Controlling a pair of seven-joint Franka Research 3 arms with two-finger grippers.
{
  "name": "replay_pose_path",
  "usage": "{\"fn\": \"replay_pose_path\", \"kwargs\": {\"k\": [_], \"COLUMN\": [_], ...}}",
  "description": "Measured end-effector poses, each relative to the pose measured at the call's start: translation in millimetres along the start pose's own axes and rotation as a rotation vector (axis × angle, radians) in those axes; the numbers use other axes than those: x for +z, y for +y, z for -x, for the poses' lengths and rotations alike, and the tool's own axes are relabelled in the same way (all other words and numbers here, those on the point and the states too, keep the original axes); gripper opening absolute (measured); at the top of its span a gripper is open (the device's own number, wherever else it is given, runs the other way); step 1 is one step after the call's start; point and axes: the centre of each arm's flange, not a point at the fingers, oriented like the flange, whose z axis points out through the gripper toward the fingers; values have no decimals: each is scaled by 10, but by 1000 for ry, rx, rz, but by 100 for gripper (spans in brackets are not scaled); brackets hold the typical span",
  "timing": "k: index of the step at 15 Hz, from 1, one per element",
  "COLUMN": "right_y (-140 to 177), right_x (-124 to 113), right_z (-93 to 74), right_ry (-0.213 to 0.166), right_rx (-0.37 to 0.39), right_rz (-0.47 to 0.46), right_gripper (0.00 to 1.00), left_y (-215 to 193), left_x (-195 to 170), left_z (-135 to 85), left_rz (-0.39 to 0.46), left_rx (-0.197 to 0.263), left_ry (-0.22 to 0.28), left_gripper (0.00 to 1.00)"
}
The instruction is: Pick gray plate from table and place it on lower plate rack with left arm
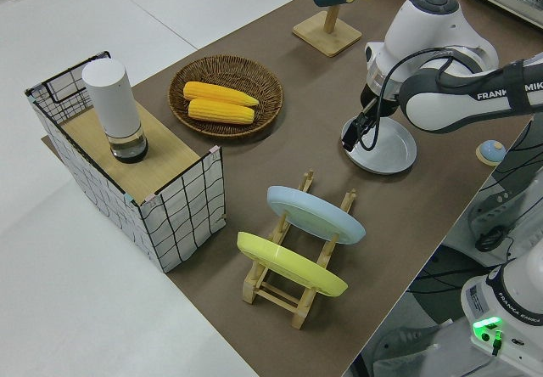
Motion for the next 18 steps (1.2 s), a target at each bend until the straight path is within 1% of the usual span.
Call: {"fn": "replay_pose_path", "kwargs": {"k": [3,11,12,13,15,16,18], "right_y": [0,0,0,0,0,0,0], "right_x": [0,0,0,0,0,0,0], "right_z": [0,0,0,0,0,0,0], "right_ry": [0,0,0,0,0,0,0], "right_rx": [0,0,0,0,0,0,0], "right_rz": [0,0,0,0,0,0,0], "right_gripper": [99,99,99,99,99,99,99], "left_y": [4,-12,-13,-16,-10,-2,23], "left_x": [261,744,759,752,711,701,693], "left_z": [14,49,46,42,27,25,26], "left_rz": [-1,-1,-1,-1,-1,-1,-1], "left_rx": [3,2,2,2,3,5,11], "left_ry": [-2,10,13,16,27,30,32], "left_gripper": [100,100,97,93,61,50,19]}}
